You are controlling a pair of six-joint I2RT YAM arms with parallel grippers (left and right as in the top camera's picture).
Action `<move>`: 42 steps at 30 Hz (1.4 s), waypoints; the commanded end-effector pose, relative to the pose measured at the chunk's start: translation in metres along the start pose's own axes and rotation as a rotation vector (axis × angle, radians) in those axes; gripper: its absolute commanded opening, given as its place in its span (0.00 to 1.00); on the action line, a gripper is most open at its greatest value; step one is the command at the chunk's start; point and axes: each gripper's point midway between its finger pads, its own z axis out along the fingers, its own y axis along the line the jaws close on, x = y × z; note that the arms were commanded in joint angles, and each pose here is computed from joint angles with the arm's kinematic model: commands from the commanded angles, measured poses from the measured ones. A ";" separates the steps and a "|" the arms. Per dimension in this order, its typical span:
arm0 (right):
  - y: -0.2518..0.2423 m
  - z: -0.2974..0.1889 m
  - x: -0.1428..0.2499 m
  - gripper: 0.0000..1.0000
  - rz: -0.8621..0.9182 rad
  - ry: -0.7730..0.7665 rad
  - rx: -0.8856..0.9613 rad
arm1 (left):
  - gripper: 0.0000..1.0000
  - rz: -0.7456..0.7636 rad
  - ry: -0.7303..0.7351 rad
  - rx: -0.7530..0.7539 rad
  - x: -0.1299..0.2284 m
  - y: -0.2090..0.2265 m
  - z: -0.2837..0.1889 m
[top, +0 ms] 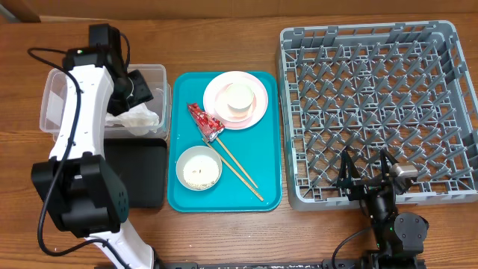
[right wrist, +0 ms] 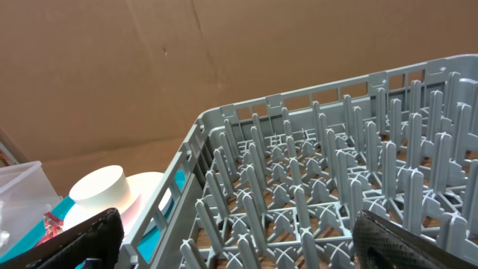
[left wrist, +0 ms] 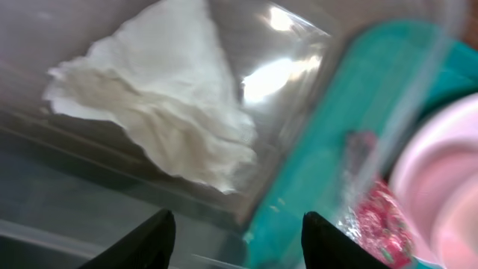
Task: Sort waste into correct bins and load items into the dishwasher
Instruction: 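Carry the tissue with the left gripper into the clear plastic bin and release, then reach the left gripper to the red wrapper and grasp it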
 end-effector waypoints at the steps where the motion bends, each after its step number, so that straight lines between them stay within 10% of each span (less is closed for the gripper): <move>1: -0.002 0.001 0.003 1.00 0.005 0.003 0.006 | 0.57 0.126 -0.043 0.225 0.008 -0.044 -0.056; 3: -0.002 0.001 0.003 1.00 0.005 0.003 0.006 | 0.66 0.171 -0.038 0.279 0.019 -0.057 -0.069; 4: -0.002 0.001 0.003 1.00 0.005 0.003 0.006 | 1.00 0.211 -0.020 0.324 0.030 -0.068 -0.077; 8: -0.002 0.001 0.003 1.00 0.005 0.003 0.006 | 1.00 0.264 0.062 0.372 0.057 -0.085 -0.080; 11: -0.002 0.001 0.003 1.00 0.005 0.003 0.006 | 0.67 0.293 0.110 0.352 0.073 -0.092 -0.076; 13: -0.002 0.001 0.003 1.00 0.005 0.003 0.006 | 0.26 0.353 0.144 0.341 0.090 -0.109 -0.070; 17: -0.002 0.001 0.003 1.00 0.005 0.003 0.006 | 0.04 0.438 0.158 0.308 0.109 -0.131 -0.062; 24: -0.002 0.001 0.003 1.00 0.005 0.003 0.006 | 0.08 0.473 0.110 0.173 0.120 -0.147 -0.047; 30: -0.002 0.001 0.003 1.00 0.005 0.003 0.006 | 0.31 0.453 0.087 0.061 0.125 -0.151 -0.031; 42: -0.002 0.001 0.003 1.00 0.005 0.003 0.006 | 0.31 0.450 0.197 -0.074 0.132 -0.144 0.035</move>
